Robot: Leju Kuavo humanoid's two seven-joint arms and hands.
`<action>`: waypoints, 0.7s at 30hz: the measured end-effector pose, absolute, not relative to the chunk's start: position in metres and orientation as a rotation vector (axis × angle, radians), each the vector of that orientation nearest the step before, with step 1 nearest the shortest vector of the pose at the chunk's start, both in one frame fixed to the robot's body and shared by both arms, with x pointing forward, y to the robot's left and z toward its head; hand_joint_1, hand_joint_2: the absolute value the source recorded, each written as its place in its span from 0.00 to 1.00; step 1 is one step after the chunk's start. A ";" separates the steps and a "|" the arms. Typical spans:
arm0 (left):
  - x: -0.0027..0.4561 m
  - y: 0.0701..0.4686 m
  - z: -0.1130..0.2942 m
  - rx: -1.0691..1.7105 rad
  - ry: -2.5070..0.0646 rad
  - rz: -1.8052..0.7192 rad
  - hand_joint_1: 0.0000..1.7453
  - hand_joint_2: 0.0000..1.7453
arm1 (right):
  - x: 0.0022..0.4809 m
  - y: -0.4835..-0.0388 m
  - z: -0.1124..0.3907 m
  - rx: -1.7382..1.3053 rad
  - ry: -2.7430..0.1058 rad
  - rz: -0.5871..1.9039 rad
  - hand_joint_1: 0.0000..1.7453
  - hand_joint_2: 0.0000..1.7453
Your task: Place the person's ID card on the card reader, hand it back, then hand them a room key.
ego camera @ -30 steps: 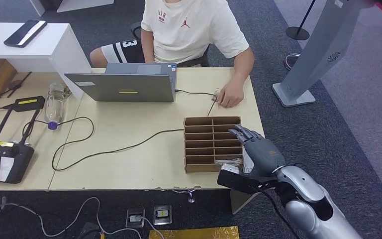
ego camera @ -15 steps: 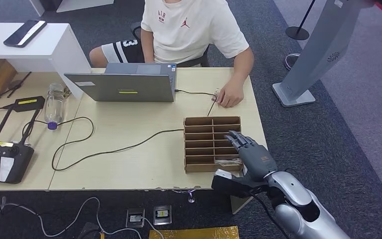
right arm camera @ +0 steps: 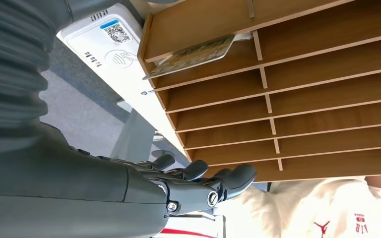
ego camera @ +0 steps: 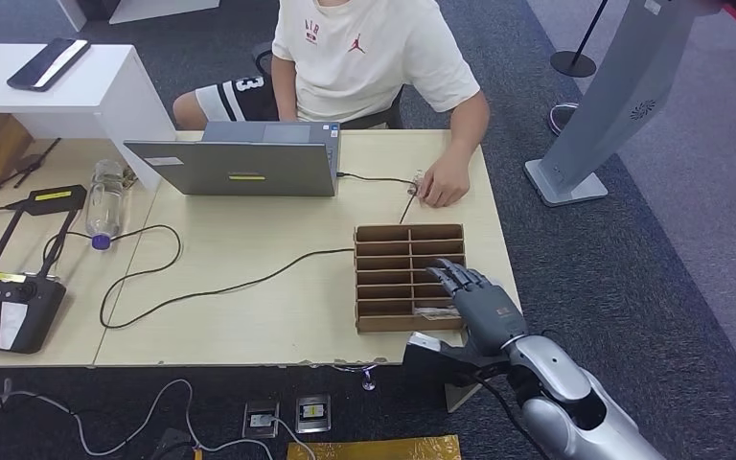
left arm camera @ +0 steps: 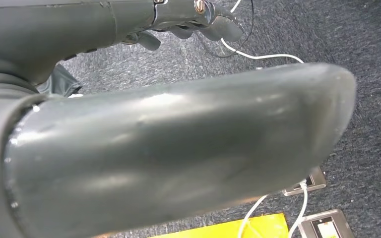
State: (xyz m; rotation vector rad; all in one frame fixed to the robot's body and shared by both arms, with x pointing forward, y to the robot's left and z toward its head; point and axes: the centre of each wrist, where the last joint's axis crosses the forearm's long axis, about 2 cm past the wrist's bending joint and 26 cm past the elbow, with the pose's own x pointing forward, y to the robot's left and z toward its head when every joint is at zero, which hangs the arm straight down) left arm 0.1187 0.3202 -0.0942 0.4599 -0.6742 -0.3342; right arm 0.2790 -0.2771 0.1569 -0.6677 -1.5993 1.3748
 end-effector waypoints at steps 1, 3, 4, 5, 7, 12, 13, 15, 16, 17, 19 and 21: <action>0.119 0.320 -0.094 0.460 -0.674 -0.334 0.00 0.00 | 0.279 -0.277 0.156 -0.667 -1.600 1.375 0.00 1.00; 0.119 0.320 -0.094 0.460 -0.674 -0.334 0.00 0.00 | 0.279 -0.277 0.154 -0.667 -1.600 1.375 0.00 1.00; 0.119 0.320 -0.094 0.460 -0.674 -0.334 0.00 0.00 | 0.279 -0.277 0.153 -0.666 -1.599 1.375 0.00 1.00; 0.119 0.320 -0.094 0.460 -0.674 -0.334 0.00 0.00 | 0.279 -0.277 0.152 -0.666 -1.597 1.376 0.00 1.00; 0.119 0.320 -0.094 0.460 -0.674 -0.334 0.00 0.00 | 0.278 -0.277 0.151 -0.665 -1.594 1.377 0.00 1.00; 0.119 0.320 -0.094 0.458 -0.674 -0.334 0.00 0.00 | 0.278 -0.277 0.147 -0.663 -1.582 1.381 0.00 1.00; 0.119 0.320 -0.094 0.458 -0.674 -0.334 0.00 0.00 | 0.278 -0.277 0.146 -0.663 -1.579 1.381 0.00 1.00; 0.119 0.320 -0.094 0.457 -0.674 -0.335 0.00 0.00 | 0.278 -0.278 0.145 -0.663 -1.574 1.383 0.00 1.00; 0.119 0.320 -0.094 0.457 -0.674 -0.335 0.00 0.00 | 0.278 -0.278 0.144 -0.663 -1.571 1.384 0.00 1.00; 0.119 0.320 -0.094 0.457 -0.674 -0.335 0.00 0.00 | 0.278 -0.278 0.143 -0.662 -1.569 1.386 0.00 1.00; 0.119 0.320 -0.094 0.457 -0.673 -0.335 0.00 0.00 | 0.278 -0.277 0.142 -0.662 -1.566 1.389 0.00 1.00; 0.119 0.320 -0.094 0.457 -0.673 -0.335 0.00 0.00 | 0.278 -0.277 0.141 -0.663 -1.564 1.388 0.00 1.00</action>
